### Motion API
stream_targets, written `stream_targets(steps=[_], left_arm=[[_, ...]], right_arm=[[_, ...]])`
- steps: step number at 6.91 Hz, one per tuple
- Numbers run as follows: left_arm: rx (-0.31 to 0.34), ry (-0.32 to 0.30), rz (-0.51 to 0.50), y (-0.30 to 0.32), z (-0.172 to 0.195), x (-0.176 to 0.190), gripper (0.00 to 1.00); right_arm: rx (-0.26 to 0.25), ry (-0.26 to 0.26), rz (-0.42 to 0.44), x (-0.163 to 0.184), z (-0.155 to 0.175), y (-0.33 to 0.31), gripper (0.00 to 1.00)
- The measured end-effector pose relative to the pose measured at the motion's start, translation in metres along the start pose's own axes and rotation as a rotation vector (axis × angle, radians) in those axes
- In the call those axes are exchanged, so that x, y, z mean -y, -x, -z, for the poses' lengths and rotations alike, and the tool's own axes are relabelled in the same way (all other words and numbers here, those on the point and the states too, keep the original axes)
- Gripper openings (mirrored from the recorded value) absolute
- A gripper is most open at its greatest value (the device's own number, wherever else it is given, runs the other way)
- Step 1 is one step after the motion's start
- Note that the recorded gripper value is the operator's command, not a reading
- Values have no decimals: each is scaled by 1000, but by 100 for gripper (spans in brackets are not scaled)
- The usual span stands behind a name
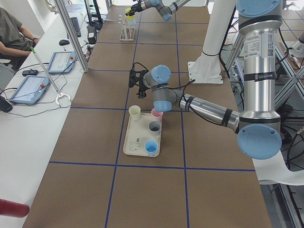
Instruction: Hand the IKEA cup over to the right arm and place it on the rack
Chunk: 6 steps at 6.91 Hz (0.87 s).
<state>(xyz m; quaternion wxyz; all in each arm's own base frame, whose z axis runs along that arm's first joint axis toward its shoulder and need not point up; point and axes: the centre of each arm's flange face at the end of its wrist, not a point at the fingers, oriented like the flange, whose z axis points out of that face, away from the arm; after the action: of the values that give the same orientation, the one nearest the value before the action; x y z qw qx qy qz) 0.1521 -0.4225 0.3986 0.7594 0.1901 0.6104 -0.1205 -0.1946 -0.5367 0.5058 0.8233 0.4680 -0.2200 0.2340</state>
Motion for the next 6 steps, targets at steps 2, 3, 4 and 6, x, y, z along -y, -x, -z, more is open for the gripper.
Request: stream_targets(steps=[2,3,4,6], left_arm=[[0,0,0,1,0,0,100],[0,0,0,1,0,0,100],[2,0,0,1,0,0,100],[18,5,10,10,-4,0,100]], right_arm=[[11,7,4,-5,1,6,49],[15,11,6,-7,1,7,99],[17,12,6,-8,2,8,100],[32,8,8,-3,7,12,100]])
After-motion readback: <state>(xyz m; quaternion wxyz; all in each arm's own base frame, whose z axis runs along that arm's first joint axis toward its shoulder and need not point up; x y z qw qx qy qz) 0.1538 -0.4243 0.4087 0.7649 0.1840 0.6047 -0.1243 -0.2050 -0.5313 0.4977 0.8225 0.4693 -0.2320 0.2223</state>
